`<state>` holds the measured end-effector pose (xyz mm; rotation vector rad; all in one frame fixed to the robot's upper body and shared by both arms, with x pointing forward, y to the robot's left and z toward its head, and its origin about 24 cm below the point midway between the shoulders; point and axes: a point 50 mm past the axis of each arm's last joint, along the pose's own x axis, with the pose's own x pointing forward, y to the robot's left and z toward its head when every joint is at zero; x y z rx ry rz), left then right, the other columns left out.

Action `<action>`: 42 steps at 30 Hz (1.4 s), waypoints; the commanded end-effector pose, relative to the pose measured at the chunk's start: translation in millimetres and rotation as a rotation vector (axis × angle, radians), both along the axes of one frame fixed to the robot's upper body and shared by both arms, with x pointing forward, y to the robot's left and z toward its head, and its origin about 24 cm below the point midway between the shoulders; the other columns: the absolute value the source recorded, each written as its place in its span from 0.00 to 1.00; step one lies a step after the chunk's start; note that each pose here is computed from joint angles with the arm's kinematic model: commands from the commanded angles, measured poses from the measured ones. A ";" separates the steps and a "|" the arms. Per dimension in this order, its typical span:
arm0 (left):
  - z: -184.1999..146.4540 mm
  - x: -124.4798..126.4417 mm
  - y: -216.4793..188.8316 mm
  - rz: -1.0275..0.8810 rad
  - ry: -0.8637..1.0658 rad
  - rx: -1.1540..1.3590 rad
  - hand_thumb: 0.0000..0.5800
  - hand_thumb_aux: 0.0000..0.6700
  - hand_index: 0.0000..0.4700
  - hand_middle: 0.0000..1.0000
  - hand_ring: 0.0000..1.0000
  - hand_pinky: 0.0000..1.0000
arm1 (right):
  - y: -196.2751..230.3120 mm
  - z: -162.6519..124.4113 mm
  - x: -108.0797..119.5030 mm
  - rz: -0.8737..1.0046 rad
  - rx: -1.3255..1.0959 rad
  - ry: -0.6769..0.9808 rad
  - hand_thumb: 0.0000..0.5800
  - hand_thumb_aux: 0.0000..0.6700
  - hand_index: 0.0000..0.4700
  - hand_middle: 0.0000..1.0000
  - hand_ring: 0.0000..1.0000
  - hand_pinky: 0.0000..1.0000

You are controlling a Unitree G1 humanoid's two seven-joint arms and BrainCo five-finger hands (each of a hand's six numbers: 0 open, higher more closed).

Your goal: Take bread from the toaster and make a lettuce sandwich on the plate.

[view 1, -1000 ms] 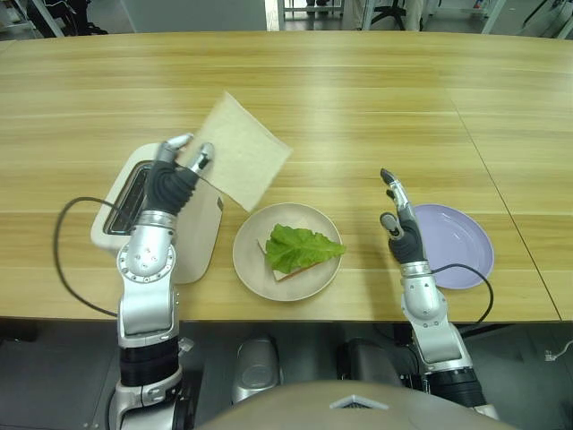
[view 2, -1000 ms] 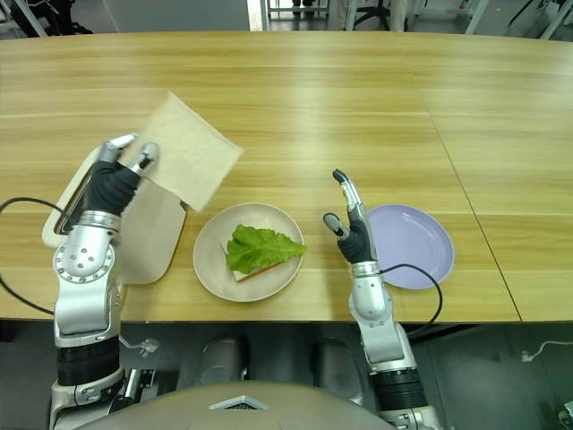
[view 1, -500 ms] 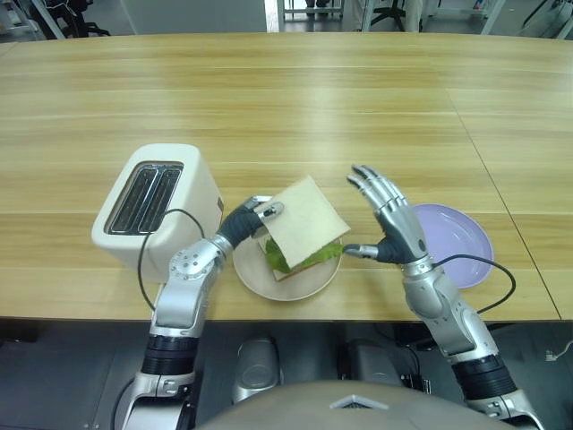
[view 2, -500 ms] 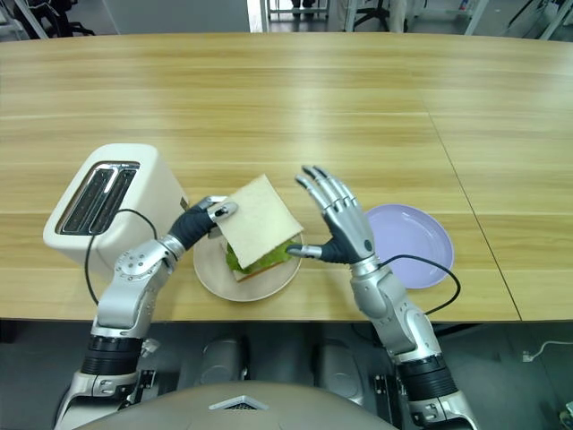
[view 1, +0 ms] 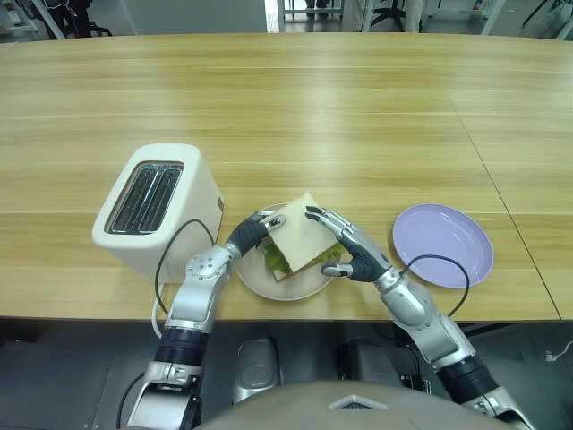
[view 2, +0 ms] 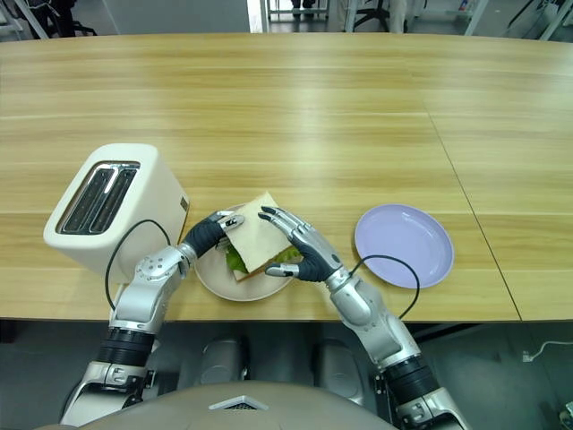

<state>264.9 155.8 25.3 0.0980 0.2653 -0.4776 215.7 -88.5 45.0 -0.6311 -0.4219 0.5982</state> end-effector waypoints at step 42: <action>38.3 7.9 11.1 0.211 -0.316 0.515 0.00 0.00 0.00 0.00 0.00 0.00 | -1.5 -48.7 -4.4 -0.045 -0.118 0.170 0.00 0.00 0.00 0.00 0.00 0.00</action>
